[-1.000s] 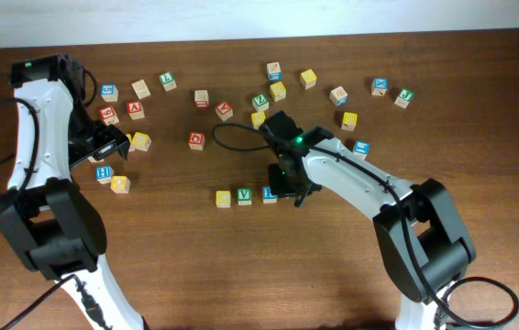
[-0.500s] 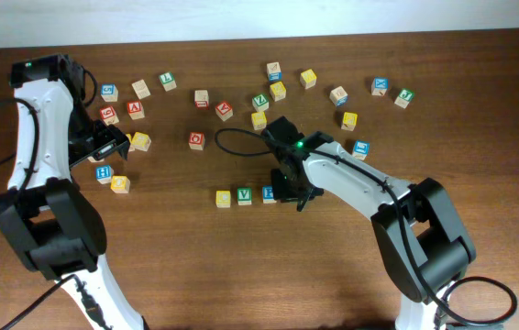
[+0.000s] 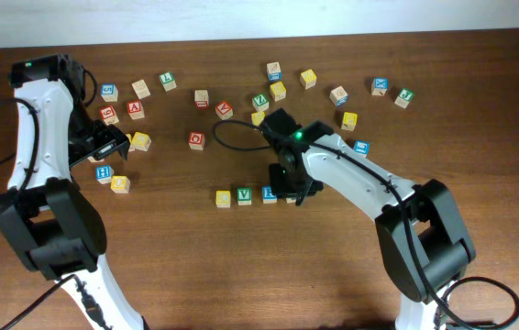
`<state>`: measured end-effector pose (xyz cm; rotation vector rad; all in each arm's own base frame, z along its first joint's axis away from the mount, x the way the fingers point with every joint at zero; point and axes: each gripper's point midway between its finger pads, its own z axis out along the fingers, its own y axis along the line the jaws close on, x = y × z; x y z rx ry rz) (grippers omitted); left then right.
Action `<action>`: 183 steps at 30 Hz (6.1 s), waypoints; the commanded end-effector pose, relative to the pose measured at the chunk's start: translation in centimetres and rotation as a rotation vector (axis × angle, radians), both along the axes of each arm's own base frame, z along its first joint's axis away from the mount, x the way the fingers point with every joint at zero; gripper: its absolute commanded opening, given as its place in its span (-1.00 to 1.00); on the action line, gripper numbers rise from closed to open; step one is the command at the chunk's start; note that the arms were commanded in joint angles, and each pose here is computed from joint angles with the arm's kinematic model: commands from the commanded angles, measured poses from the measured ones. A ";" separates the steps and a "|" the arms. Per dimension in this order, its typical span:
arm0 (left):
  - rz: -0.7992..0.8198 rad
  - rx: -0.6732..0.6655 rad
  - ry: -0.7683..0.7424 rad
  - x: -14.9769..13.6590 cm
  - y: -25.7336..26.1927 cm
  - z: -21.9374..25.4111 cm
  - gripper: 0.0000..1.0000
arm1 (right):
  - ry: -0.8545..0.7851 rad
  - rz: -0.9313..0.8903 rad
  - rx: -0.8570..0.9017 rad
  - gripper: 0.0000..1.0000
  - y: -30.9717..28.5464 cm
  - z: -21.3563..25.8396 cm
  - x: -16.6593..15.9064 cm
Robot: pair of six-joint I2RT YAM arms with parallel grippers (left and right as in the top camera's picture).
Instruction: Spell out CVPR
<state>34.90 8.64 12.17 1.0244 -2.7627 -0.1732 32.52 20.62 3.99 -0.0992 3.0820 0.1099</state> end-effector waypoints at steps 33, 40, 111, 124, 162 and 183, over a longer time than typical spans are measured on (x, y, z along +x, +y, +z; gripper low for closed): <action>-0.336 -0.555 -0.202 0.3 -11.3 5.1 0.70 | -0.151 -0.413 0.031 0.36 -19.4 17.2 -2.8; -0.345 -0.200 -0.384 -6.7 -7.8 13.3 0.54 | -0.129 -0.378 0.037 0.19 -18.3 15.5 -2.9; -0.629 -0.368 -0.283 -3.1 -23.3 -13.0 -1.00 | -0.083 -0.033 0.329 -0.92 -1.3 -2.5 -0.5; -0.642 -0.373 -0.339 -2.1 -24.8 -12.9 -1.00 | -0.088 -0.021 0.358 -0.92 -0.7 -2.3 -0.4; -0.635 -0.442 -0.091 -8.5 -27.0 -9.7 -1.00 | -0.111 -0.114 0.307 -0.89 -4.1 -2.6 1.2; -0.643 -0.256 -0.223 -5.9 -27.0 -11.6 -1.00 | -0.105 -0.134 0.303 -0.91 -4.8 -2.7 1.2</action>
